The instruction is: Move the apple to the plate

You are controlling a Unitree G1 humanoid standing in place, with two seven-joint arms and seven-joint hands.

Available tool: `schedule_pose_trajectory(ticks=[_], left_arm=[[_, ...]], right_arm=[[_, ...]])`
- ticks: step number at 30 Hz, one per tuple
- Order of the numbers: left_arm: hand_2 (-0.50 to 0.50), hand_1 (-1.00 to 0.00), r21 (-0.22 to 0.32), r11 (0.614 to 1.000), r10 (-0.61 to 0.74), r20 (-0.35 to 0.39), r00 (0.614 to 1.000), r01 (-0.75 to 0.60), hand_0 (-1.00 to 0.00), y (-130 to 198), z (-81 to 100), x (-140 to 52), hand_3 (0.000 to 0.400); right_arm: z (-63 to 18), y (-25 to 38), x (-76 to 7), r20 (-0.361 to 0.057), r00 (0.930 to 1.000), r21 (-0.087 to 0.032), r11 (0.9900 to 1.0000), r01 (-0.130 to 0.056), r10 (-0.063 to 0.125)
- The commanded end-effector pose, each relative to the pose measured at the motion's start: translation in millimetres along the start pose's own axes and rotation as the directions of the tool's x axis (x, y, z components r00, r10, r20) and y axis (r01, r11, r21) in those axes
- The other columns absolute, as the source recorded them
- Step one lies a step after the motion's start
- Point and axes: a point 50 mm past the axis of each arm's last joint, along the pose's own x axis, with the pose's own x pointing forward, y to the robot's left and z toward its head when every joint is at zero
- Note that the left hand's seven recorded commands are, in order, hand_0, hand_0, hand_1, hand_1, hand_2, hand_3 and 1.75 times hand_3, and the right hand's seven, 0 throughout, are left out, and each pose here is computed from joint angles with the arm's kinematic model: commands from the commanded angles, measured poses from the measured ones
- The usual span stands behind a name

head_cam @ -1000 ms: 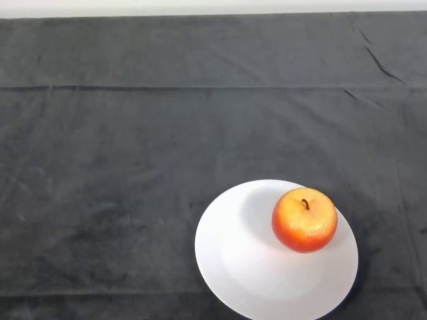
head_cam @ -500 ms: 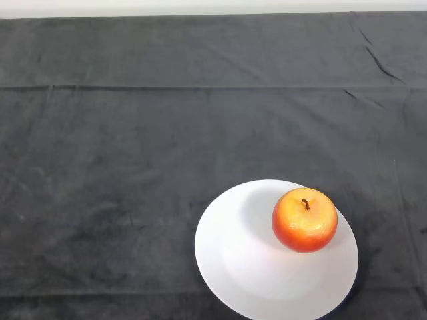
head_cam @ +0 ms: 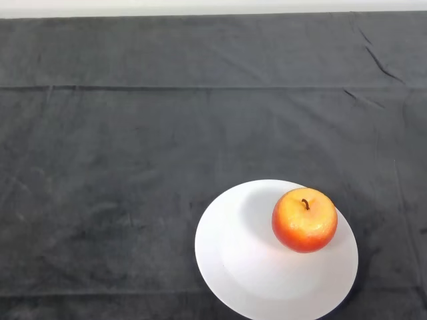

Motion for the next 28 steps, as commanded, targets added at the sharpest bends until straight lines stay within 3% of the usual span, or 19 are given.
schedule_pose_trajectory(ticks=[1, 28], left_arm=[[0.00, 0.00, 0.000, 0.999, 0.038, -0.026, 0.999, -0.038, 0.00, 4.0, -7.6, 0.3, 0.000], [0.00, 0.00, -0.007, 1.000, 0.031, -0.027, 0.999, -0.031, 0.00, 1.9, -5.9, -0.7, 0.000]], right_arm=[[9.4, -5.2, -6.1, 0.039, 0.9992, 0.006, 1.0000, 0.000, 0.000], [9.4, -5.2, -6.1, 0.039, 0.9992, 0.006, 1.0000, 0.000, 0.000]])
